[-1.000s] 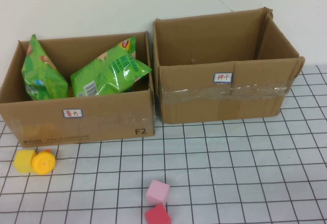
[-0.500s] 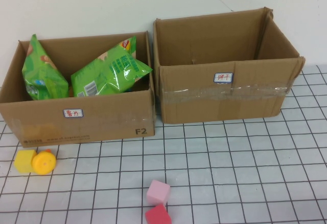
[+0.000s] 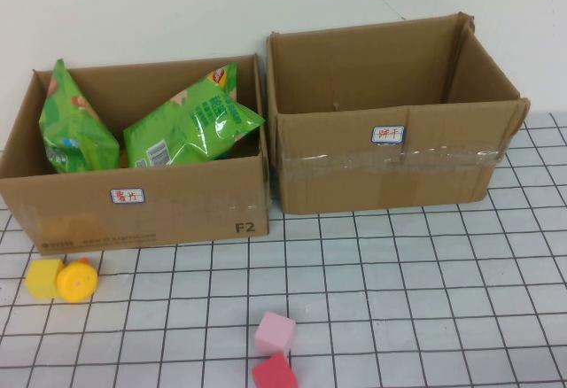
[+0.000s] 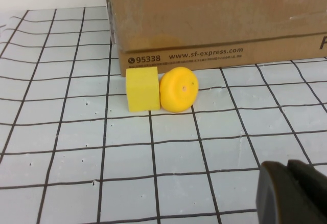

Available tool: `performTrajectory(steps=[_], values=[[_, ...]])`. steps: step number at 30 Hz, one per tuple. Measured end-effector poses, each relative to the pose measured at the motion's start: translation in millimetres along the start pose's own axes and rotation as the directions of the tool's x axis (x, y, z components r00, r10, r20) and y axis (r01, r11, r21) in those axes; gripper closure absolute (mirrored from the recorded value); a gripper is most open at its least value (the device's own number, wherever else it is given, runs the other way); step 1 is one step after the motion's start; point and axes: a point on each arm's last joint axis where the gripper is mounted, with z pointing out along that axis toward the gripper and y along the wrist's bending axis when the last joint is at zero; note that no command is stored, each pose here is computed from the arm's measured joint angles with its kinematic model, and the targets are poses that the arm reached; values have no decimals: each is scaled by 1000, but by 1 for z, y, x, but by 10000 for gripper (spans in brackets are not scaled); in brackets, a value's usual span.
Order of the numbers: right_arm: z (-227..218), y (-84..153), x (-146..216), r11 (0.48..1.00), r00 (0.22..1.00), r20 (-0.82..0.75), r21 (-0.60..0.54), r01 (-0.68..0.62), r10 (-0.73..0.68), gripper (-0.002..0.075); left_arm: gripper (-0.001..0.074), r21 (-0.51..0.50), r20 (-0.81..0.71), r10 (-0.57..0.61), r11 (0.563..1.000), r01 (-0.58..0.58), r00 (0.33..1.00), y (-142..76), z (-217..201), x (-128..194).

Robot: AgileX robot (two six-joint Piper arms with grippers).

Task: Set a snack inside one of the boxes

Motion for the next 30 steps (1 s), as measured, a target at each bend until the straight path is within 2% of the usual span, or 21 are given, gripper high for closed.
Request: performTrajectory(steps=[5, 10, 30], values=[[0, 1, 0, 999, 999, -3, -19, -37, 37, 725, 736, 0, 0, -2, 1000, 2, 1000, 0, 0, 0], [0, 0, 1, 991, 991, -8, -13, -134, 134, 725, 736, 0, 0, -7, 1000, 7, 1000, 0, 0, 0], [0, -1, 2, 989, 989, -22, 6, -148, 148, 725, 736, 0, 0, -9, 1000, 9, 1000, 0, 0, 0]])
